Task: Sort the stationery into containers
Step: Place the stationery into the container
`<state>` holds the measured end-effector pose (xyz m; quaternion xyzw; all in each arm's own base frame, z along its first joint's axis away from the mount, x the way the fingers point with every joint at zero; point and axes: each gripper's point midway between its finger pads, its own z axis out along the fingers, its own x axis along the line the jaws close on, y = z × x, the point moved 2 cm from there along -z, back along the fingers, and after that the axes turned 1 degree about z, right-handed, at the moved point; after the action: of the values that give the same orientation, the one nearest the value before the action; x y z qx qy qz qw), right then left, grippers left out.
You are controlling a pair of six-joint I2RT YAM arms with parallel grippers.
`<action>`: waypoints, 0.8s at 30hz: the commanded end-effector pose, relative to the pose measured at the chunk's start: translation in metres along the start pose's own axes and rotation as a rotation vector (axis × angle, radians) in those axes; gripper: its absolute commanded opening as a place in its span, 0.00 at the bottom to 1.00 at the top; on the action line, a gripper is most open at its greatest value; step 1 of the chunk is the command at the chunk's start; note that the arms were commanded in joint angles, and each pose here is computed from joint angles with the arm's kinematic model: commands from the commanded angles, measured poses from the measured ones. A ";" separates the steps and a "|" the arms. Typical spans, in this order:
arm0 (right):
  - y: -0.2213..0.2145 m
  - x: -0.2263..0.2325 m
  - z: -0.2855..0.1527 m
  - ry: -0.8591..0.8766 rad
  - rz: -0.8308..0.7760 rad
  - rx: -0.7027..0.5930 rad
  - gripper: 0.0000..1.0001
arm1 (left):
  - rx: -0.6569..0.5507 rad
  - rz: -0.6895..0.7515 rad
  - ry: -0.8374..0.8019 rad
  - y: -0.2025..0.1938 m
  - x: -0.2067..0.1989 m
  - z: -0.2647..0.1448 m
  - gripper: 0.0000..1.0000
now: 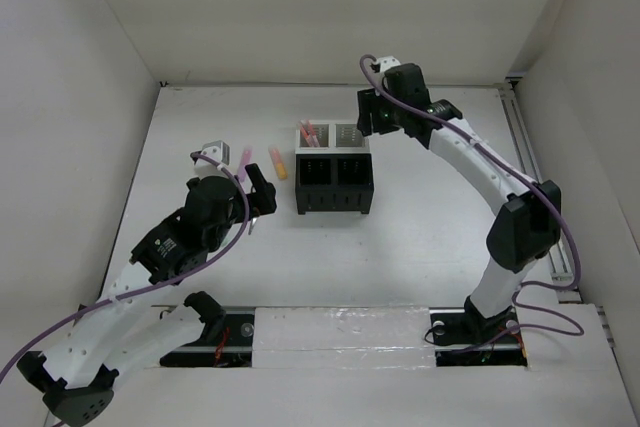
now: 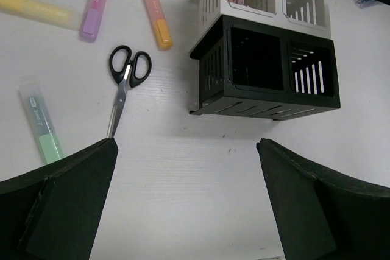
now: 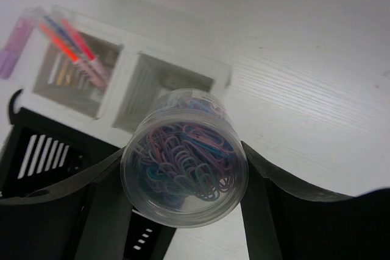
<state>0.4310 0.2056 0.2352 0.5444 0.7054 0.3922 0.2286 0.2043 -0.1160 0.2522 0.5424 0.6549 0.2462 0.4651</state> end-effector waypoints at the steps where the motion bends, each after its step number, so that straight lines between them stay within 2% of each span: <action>1: 0.052 0.043 -0.016 0.154 -0.027 -0.155 0.00 | -0.026 -0.013 -0.021 0.005 -0.003 0.000 1.00; 12: 0.030 0.061 0.038 0.142 -0.082 -0.061 0.00 | -0.029 -0.020 -0.046 0.006 -0.007 -0.002 1.00; 24: 0.016 0.054 0.051 0.100 -0.094 -0.009 0.00 | -0.036 -0.015 -0.051 0.006 -0.006 -0.002 1.00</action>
<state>0.4526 0.2668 0.1937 0.5039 0.7522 0.3801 0.1893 0.2025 -0.1196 0.2545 0.5417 0.6489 0.2354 0.4797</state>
